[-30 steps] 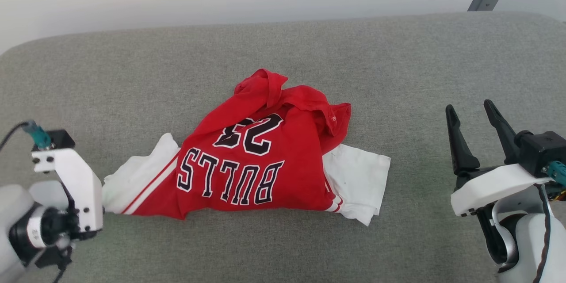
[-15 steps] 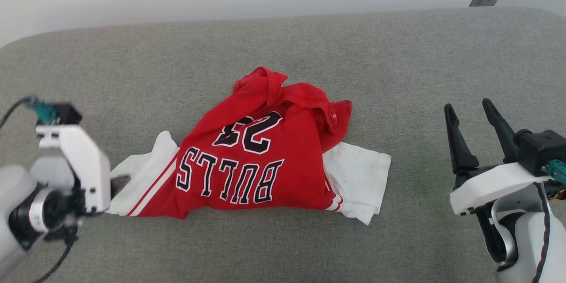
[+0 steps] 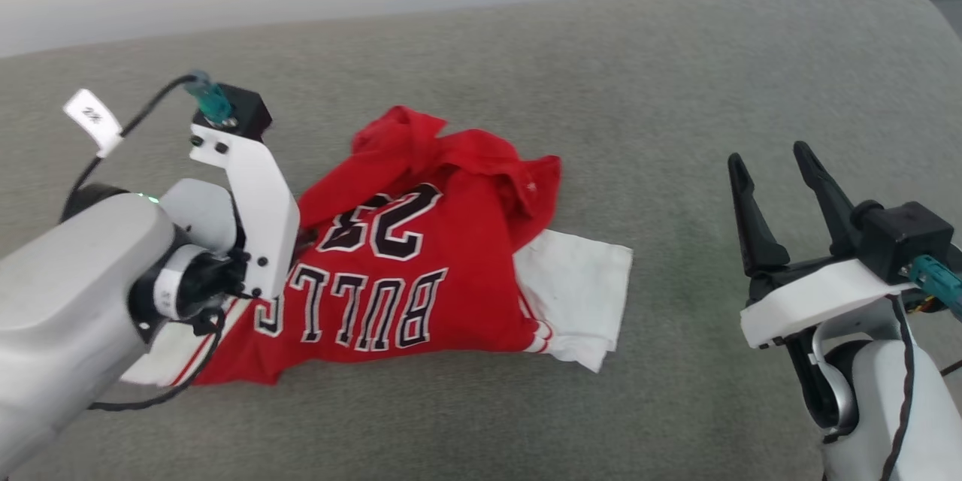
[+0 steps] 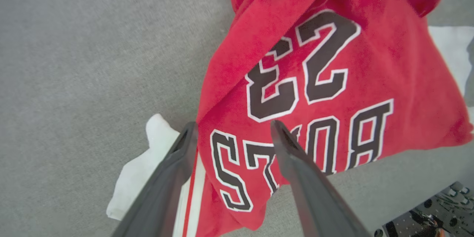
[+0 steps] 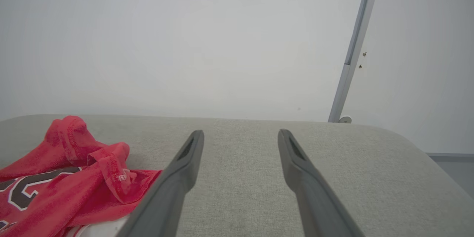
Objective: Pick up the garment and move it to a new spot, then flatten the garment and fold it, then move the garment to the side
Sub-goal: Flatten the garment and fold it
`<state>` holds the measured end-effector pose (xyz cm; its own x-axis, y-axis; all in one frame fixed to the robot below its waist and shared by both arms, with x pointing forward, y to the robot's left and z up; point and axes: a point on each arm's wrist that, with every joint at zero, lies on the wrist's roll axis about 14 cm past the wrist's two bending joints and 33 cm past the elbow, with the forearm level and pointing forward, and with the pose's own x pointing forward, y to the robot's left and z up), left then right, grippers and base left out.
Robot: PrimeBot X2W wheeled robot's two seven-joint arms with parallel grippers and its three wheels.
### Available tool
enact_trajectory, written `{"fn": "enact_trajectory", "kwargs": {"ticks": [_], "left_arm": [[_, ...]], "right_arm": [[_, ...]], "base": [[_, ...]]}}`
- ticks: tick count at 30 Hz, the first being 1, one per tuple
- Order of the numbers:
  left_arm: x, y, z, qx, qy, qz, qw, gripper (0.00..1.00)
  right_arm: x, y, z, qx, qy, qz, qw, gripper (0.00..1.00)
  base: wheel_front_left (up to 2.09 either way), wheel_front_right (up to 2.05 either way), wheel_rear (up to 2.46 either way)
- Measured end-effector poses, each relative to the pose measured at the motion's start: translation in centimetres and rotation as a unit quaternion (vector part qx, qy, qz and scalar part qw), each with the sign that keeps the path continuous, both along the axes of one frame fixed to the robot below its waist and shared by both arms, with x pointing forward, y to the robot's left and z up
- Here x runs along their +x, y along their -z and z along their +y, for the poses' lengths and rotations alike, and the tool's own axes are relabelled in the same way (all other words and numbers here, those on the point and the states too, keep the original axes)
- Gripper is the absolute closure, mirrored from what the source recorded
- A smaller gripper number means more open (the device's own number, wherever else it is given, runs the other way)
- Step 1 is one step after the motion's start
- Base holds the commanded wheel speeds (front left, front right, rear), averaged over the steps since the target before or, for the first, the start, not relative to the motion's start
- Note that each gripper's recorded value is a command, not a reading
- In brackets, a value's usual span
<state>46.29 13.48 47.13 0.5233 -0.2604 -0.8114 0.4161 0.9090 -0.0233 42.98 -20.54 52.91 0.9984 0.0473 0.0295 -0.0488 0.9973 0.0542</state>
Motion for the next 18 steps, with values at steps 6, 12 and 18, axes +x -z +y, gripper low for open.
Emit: {"fn": "enact_trajectory", "kwargs": {"ticks": [6,12,18], "left_arm": [[-0.1,3.6,-2.2,0.032,0.038,0.063,0.997,0.00],[0.1,6.6,-2.7,0.055,0.057,0.094,0.992,0.00],[0.0,8.1,-3.1,0.048,0.068,0.117,0.990,1.00]], "right_arm": [[-0.4,0.4,-1.3,0.002,0.020,0.002,1.000,0.00],[-0.9,1.5,-2.4,0.001,0.038,0.016,0.999,0.00],[-1.0,2.1,-2.9,0.001,0.046,0.022,0.999,0.00]], "base": [[0.00,0.00,0.00],[0.00,0.00,0.00],[0.00,0.00,0.00]]}}
